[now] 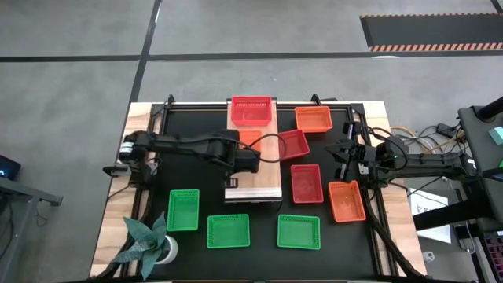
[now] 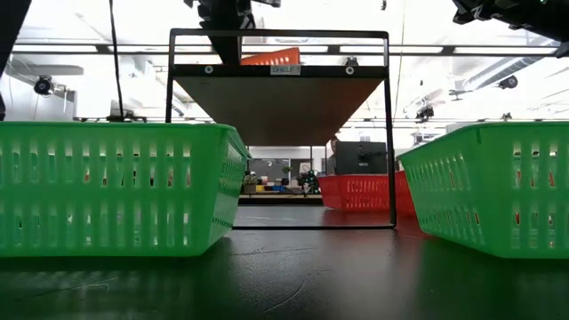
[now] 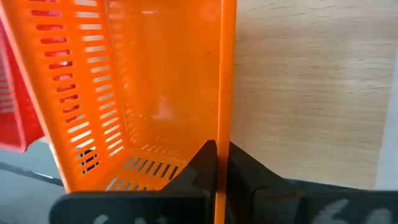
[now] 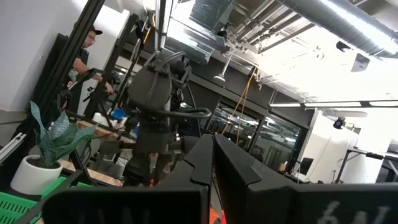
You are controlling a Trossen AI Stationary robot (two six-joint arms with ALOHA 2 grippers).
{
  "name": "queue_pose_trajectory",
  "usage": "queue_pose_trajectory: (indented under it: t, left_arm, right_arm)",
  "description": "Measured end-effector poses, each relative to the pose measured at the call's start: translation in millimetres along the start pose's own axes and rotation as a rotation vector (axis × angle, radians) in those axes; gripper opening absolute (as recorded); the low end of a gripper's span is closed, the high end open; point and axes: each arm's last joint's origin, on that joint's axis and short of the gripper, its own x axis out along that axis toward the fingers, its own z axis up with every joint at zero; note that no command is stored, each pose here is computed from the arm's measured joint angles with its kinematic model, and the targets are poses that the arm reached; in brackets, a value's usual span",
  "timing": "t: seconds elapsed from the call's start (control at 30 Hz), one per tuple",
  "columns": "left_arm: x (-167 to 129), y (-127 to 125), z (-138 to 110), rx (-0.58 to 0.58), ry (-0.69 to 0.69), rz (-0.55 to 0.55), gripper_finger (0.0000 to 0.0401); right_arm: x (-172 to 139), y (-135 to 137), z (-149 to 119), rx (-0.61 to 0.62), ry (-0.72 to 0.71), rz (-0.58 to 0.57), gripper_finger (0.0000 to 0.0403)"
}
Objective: Stack baskets on shelf by color
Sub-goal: Put the middle orange bin on the shelf
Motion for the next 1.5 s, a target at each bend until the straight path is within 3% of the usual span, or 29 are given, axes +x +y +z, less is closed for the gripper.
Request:
queue_pose_trajectory:
  t: [0.17,0.57,0.8,1.1,1.3,1.5]
  left_arm:
    - [3,4,3,-0.01,-0.012,0.001,0.0003]
    - [5,11,5,0.002,-0.031,0.005,0.0057]
    - [-22,15,-3,-0.01,-0.105,0.0,0.0068]
    - [-45,20,-45,-0.03,-0.01,-0.003,0.005]
    - [-34,23,-69,-0.034,0.053,0.006,0.0007]
    - [-6,24,-72,-0.077,0.046,0.012,0.0003]
  right_arm:
    - [0,0,0,0.0,0.001,0.0,0.0009]
    - [0,0,-1,0.0,0.006,0.003,0.0009]
    - [0,0,-1,-0.003,0.006,0.003,0.0009]
    - [0,0,-1,-0.002,0.009,0.004,0.0009]
    - [0,0,-1,-0.002,0.011,0.004,0.0009]
    - [0,1,-1,-0.002,0.012,0.005,0.0009]
